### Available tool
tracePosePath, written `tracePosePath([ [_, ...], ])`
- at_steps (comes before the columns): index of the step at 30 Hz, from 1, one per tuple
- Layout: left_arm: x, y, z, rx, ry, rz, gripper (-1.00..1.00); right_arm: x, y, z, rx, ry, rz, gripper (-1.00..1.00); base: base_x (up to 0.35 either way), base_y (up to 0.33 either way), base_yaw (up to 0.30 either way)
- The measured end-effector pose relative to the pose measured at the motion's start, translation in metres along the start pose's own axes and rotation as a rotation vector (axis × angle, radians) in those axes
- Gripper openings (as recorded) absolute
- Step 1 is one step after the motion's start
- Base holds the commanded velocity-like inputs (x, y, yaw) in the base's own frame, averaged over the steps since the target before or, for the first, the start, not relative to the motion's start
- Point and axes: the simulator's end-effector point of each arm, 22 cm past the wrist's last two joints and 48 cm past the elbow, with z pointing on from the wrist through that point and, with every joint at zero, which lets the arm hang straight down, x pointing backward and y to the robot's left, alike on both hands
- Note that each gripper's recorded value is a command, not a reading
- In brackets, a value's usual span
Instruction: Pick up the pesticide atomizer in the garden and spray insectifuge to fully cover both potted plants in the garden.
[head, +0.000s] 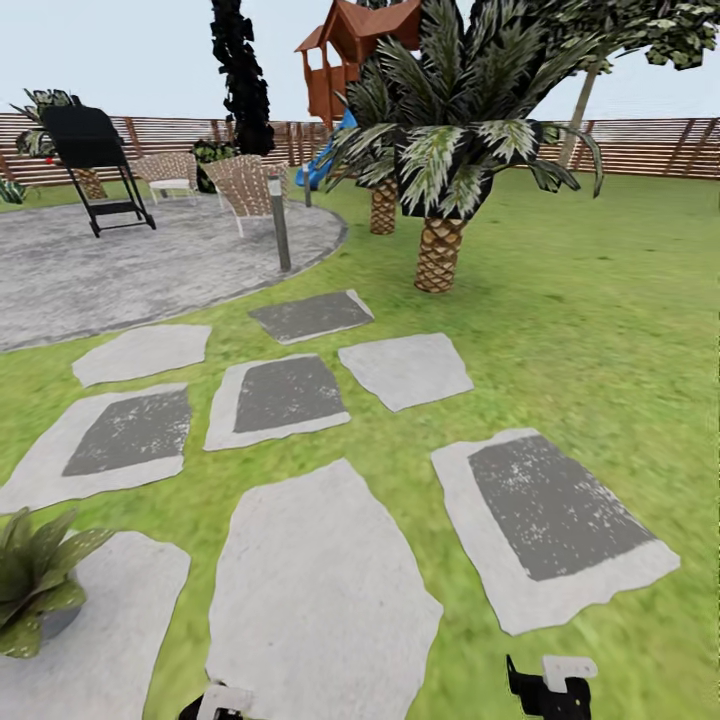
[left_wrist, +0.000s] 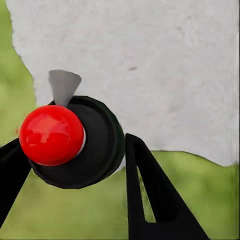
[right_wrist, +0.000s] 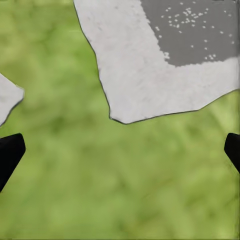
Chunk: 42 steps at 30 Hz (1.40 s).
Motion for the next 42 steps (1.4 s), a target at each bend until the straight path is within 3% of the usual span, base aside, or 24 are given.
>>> tracePosePath([
  [13, -0.005, 0.005, -0.001, -0.013, -0.011, -0.001, -1.0, 0.003, -0.003, -0.004, 0.004, 0.001, 0.003, 1.0, 0.274, -0.097, -0.224],
  [27, -0.012, 0.005, -0.002, -0.016, -0.025, -0.002, -1.0, -0.001, -0.004, -0.006, 0.005, -0.01, 0.005, 1.0, 0.018, -0.001, -0.232],
  [31, -0.012, 0.017, -0.003, -0.06, -0.022, -0.108, -1.0, -0.002, -0.002, -0.007, 0.002, -0.013, 0.006, 1.0, 0.0, 0.0, -0.21],
  [33, -0.012, 0.023, -0.004, -0.075, -0.025, -0.135, -1.0, 0.0, -0.002, -0.009, 0.002, -0.011, 0.005, 1.0, 0.0, 0.0, -0.2],
  [42, -0.018, 0.026, -0.005, -0.075, -0.041, -0.133, -1.0, -0.002, -0.003, -0.01, 0.002, -0.017, 0.007, 1.0, 0.0, 0.0, -0.24],
])
